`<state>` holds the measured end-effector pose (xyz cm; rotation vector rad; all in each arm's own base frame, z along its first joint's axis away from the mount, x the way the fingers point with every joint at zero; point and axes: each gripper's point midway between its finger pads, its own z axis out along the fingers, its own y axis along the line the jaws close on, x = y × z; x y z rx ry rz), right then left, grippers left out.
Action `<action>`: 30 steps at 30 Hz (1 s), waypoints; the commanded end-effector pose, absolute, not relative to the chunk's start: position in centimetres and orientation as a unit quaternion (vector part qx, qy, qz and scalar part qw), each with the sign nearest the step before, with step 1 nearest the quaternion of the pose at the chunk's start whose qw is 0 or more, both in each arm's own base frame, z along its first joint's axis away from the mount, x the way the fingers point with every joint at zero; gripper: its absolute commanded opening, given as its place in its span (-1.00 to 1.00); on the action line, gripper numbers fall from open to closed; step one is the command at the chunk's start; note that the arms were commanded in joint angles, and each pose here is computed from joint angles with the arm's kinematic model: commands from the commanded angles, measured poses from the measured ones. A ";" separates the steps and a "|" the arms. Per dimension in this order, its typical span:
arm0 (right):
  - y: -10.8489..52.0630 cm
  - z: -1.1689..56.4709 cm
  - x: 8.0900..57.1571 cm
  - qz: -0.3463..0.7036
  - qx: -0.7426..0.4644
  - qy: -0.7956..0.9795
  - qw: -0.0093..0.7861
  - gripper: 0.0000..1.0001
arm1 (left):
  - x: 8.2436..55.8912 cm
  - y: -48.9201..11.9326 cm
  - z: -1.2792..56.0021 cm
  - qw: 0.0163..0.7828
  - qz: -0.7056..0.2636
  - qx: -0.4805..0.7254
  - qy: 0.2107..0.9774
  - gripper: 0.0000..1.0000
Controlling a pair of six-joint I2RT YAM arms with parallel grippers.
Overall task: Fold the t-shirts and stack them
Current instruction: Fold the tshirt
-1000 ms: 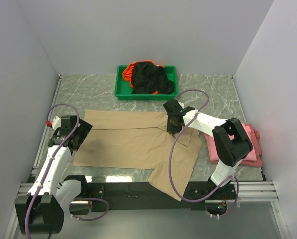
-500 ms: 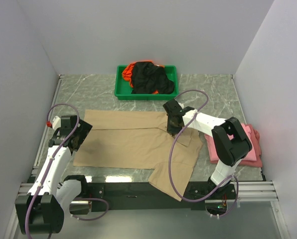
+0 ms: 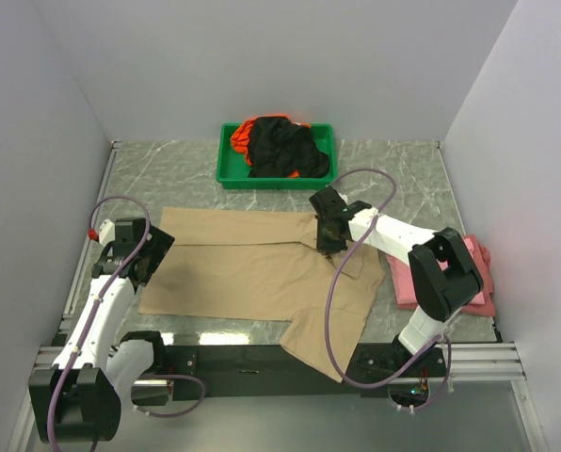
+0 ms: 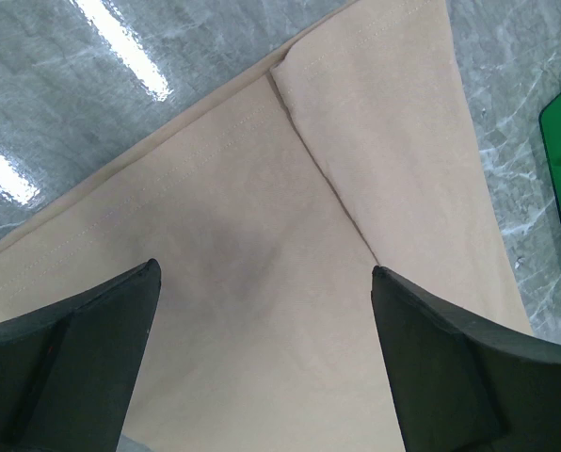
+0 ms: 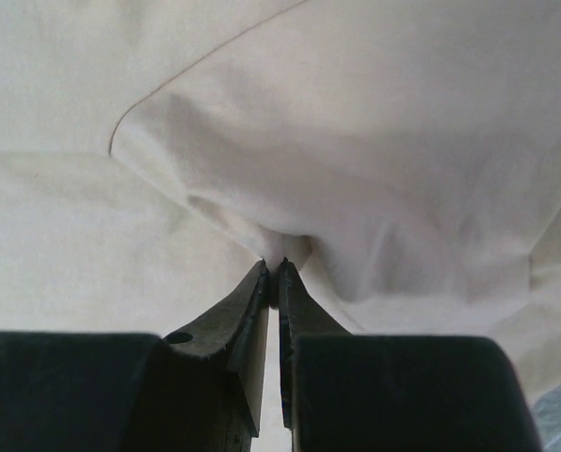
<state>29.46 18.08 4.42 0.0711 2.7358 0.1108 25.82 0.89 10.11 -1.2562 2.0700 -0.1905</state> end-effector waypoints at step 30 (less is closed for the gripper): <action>22.6 9.8 25.7 0.135 -0.029 0.971 0.196 0.02 | 26.4 0.5 11.3 0.359 -0.088 -0.475 0.799 0.99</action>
